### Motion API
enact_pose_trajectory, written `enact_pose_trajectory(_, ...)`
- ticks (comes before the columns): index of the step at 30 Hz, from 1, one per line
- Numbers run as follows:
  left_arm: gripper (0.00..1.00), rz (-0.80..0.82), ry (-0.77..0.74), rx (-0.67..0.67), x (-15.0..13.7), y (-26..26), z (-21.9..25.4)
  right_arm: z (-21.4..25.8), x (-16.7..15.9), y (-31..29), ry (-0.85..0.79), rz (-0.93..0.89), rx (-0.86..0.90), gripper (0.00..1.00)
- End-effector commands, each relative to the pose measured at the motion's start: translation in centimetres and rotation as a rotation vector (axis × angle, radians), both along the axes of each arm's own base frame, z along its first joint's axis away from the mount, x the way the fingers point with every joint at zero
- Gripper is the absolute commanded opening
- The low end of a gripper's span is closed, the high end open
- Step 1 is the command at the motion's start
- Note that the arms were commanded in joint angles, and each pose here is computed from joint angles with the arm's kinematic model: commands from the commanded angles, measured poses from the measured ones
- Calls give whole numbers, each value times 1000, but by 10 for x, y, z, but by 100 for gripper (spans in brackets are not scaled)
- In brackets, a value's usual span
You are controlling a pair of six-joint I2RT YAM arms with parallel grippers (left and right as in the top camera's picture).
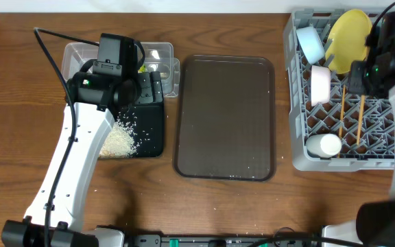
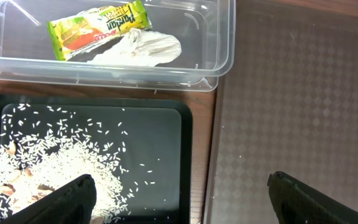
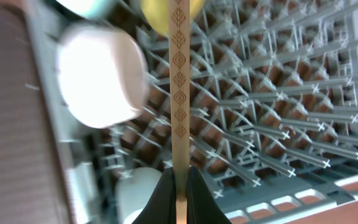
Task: Sort waste into correct bins and load items into the dishwasher rack
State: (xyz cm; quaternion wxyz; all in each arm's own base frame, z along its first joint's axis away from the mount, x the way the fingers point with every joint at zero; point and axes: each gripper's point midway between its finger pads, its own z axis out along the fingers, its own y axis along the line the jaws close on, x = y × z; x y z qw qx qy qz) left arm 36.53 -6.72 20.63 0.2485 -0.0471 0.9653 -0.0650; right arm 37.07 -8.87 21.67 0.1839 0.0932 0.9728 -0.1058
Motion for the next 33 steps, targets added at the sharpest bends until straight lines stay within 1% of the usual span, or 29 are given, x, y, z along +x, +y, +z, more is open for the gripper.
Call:
enact_pose_trajectory(1,91,11,13,12,-1,3,-4,-39,-3,-18,109,23,-48,1)
enact_pose_trajectory(2,90,11,13,12,-1,3,-4,-51,-3,-20,138,34,-58,1)
enact_pose_trajectory(7,90,11,13,12,-1,3,-4,-69,-2,-35,185,3,-95,1)
enact_pose_trajectory(8,91,11,12,12,-1,3,-4,-69,-2,-38,181,-3,-95,9)
enact_pose_trajectory(9,91,11,12,12,-1,3,-4,-69,-1,-38,176,-5,-94,25)
enact_pose_trajectory(10,90,11,13,12,-1,3,-4,-68,1,-37,167,-2,-88,53)
enact_pose_trajectory(11,90,11,13,12,-1,3,-4,-65,1,-36,158,-1,-84,76)
enact_pose_trajectory(12,91,11,12,12,-1,3,-4,-62,2,-35,150,2,-80,81)
enact_pose_trajectory(16,90,11,13,12,-1,3,-4,-30,7,-12,80,51,-10,86)
enact_pose_trajectory(19,91,11,13,12,-1,3,-4,16,5,5,-10,90,29,91)
enact_pose_trajectory(21,90,11,12,11,-1,3,-4,50,-2,21,-78,127,69,99)
enact_pose_trajectory(24,91,11,13,12,-1,3,-4,91,-21,41,-166,177,119,99)
enact_pose_trajectory(27,90,11,12,12,-1,3,-4,120,-43,49,-250,196,125,99)
enact_pose_trajectory(30,90,11,13,12,-1,3,-4,143,-61,52,-324,202,107,99)
enact_pose_trajectory(33,90,11,12,11,-1,3,-4,155,-82,54,-352,204,99,99)
